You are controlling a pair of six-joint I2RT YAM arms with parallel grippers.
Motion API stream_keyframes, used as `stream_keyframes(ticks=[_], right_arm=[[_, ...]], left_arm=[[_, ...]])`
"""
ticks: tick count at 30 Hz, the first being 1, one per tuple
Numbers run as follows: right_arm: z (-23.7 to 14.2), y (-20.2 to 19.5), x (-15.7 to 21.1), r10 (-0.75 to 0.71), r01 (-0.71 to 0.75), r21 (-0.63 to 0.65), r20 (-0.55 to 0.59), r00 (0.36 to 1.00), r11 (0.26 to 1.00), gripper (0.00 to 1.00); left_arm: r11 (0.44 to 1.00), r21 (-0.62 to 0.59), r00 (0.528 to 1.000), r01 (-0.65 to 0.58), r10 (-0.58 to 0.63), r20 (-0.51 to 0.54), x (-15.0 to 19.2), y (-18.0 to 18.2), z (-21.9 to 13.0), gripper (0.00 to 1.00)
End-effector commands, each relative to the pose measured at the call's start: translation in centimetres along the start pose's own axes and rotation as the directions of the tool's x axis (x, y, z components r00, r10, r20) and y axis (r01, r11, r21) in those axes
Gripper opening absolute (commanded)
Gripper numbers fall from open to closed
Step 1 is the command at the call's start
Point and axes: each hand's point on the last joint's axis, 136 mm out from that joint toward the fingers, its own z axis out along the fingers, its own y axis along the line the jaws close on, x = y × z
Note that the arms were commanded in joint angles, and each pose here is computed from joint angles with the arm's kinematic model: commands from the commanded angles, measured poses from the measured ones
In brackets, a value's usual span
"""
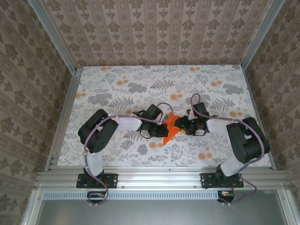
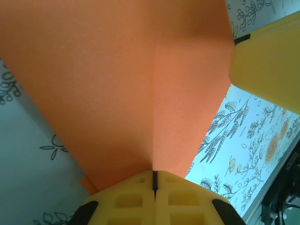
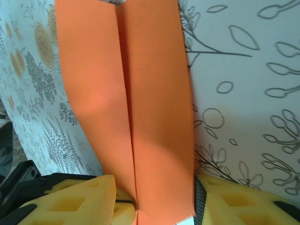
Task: Fold a paper plane with a square sheet of paper (pick it up from the middle)
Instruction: Fourth fold the wing at the center of the table.
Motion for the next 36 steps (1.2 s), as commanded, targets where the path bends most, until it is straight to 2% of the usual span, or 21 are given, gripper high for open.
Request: stream_keyframes(ticks=[1, 8, 16, 21, 27, 30, 33, 36], right_arm=[[0.6, 0.5, 0.5, 0.004, -0.005, -0.054, -0.017, 1.000, 0.999, 0.48], [1.2, 1.7, 0.7, -0.018, 0.013, -0.147, -0.035, 0.999, 0.989, 0.46], [1.5, 2.2, 1.0, -0.038, 0.028, -0.178, -0.053, 0.998, 0.984, 0.44], [1.7, 2.6, 1.2, -0.049, 0.036, -0.197, -0.065, 0.997, 0.980, 0.39], [1.9, 2.9, 1.4, -0.063, 0.046, -0.207, -0.078, 0.995, 0.977, 0.31], [2.1, 2.9, 1.4, -0.064, 0.046, -0.205, -0.084, 0.994, 0.978, 0.30], [2.2, 2.6, 1.2, -0.064, 0.049, -0.187, -0.078, 0.995, 0.981, 0.22], [2.2, 2.5, 1.2, -0.066, 0.050, -0.184, -0.080, 0.995, 0.982, 0.20]], left_arm=[[0.999, 0.017, 0.999, 0.030, -0.029, -0.029, 0.9, 0.4, 0.5, 0.03], [0.993, 0.100, 0.999, 0.054, -0.054, -0.004, 0.4, -0.1, 0.1, 0.02], [0.981, 0.187, 0.999, 0.047, -0.048, 0.000, 0.2, -1.3, -0.1, 0.01], [0.974, 0.224, 0.999, 0.041, -0.044, 0.008, 0.0, -2.0, -0.2, 0.01], [0.971, 0.234, 0.999, 0.040, -0.043, 0.007, 0.1, -2.1, -0.3, 0.01], [0.972, 0.231, 0.999, 0.046, -0.048, 0.006, 0.1, -1.9, -0.2, 0.01], [0.976, 0.214, 0.999, 0.046, -0.049, 0.009, 0.3, -1.6, -0.4, 0.01], [0.983, 0.181, 0.999, 0.035, -0.042, 0.035, 0.2, -1.4, -1.0, 0.02]])
